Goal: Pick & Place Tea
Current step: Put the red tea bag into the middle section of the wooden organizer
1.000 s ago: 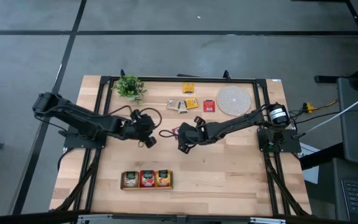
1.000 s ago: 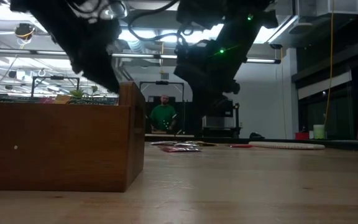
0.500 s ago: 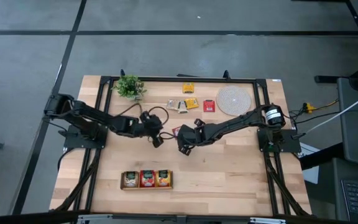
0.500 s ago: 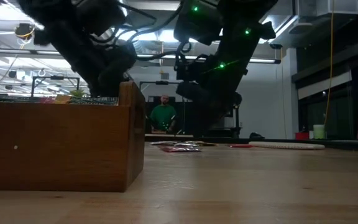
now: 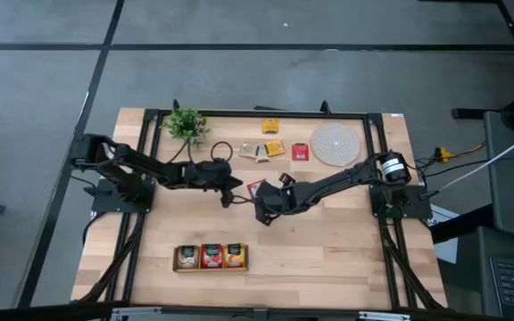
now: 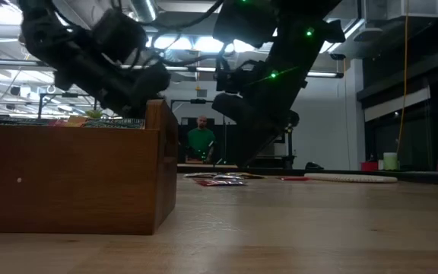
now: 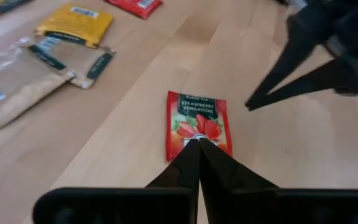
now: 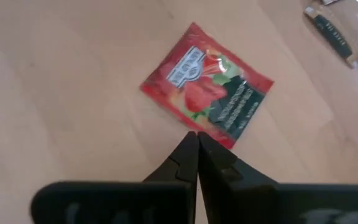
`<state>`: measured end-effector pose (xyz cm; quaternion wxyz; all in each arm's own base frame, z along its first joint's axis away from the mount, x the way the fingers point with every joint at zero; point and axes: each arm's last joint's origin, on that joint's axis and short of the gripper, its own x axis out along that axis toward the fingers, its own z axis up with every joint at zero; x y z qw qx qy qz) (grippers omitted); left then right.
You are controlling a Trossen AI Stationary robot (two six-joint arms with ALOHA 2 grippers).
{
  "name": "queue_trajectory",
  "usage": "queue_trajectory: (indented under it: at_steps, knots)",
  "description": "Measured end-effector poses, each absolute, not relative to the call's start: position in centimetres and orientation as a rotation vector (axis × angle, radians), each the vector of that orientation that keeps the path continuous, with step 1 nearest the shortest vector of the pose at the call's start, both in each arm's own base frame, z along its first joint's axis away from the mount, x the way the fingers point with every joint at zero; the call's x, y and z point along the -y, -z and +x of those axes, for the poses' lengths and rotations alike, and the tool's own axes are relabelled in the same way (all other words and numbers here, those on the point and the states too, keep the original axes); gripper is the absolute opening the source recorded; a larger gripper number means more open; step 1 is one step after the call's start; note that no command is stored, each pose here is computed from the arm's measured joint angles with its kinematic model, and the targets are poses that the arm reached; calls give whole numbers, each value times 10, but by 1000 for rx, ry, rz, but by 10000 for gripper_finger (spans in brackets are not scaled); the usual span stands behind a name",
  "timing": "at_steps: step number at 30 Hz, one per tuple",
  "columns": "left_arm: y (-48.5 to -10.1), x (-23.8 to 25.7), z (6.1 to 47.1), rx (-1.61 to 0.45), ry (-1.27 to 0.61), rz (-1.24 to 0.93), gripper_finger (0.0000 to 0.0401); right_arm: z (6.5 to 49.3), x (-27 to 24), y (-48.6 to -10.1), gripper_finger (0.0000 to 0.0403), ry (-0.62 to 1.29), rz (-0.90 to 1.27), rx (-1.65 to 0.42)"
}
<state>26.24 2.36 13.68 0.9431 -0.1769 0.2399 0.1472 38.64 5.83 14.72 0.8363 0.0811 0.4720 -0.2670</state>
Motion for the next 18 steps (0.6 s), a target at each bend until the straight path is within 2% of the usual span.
queue_trajectory:
  at_steps: [7,14,18]
  knots:
    - [-120,-25,291,-542,-278,-275,2,378,-74,-162,5,582,203,-961]
    - [-95,-26,314,-607,-242,-270,2,354,-79,-168,15,736,185,-1049]
    - [-88,-27,320,-614,-256,-266,2,347,-77,-167,7,798,205,-1075]
